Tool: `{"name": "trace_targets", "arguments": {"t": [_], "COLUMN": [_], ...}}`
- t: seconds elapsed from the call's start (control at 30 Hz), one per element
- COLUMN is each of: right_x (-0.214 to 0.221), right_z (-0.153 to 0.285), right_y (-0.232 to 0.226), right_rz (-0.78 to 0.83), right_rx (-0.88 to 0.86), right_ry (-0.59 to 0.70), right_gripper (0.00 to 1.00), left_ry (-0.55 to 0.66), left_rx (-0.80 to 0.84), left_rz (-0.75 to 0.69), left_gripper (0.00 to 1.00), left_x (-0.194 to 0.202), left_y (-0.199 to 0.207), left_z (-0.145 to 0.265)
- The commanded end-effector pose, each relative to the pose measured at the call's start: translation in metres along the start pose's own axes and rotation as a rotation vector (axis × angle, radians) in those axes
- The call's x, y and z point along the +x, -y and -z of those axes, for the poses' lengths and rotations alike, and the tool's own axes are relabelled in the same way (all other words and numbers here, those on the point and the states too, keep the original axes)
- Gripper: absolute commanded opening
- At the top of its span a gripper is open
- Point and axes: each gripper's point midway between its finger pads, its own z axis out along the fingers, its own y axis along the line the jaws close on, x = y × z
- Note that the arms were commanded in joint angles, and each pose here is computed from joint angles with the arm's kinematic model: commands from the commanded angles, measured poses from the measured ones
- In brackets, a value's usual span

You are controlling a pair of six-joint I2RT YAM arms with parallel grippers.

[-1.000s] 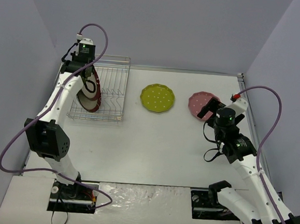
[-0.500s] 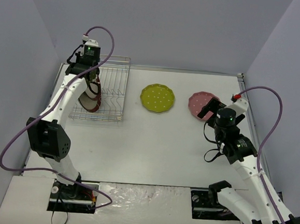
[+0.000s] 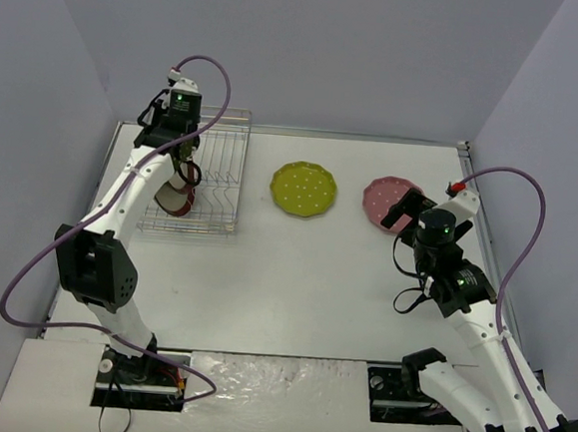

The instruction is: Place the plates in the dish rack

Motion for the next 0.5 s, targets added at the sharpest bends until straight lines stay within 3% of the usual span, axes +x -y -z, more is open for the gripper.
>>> {"name": "trace_targets", "arguments": {"t": [0.0,0.47], "right_x": [-0.0155,-0.0116], "right_z": [0.001,0.0002], "right_y": [-0.0088,-0.0101], "right_rz": [-0.049,-0.052], "right_rx": [-0.034,-0.04], "right_ry": [0.055,0.042], "right_gripper": [1.0,1.0], "left_ry": [0.1,0.105], "left_rx": [-0.159,-0.23], "left_rz": [0.052,-0.007], "left_gripper": [0.0,0.0], "left_x": [-0.0311,-0.027], "left_y": [-0.0495,-0.0513], "left_z": [0.0221,0.0232]}}
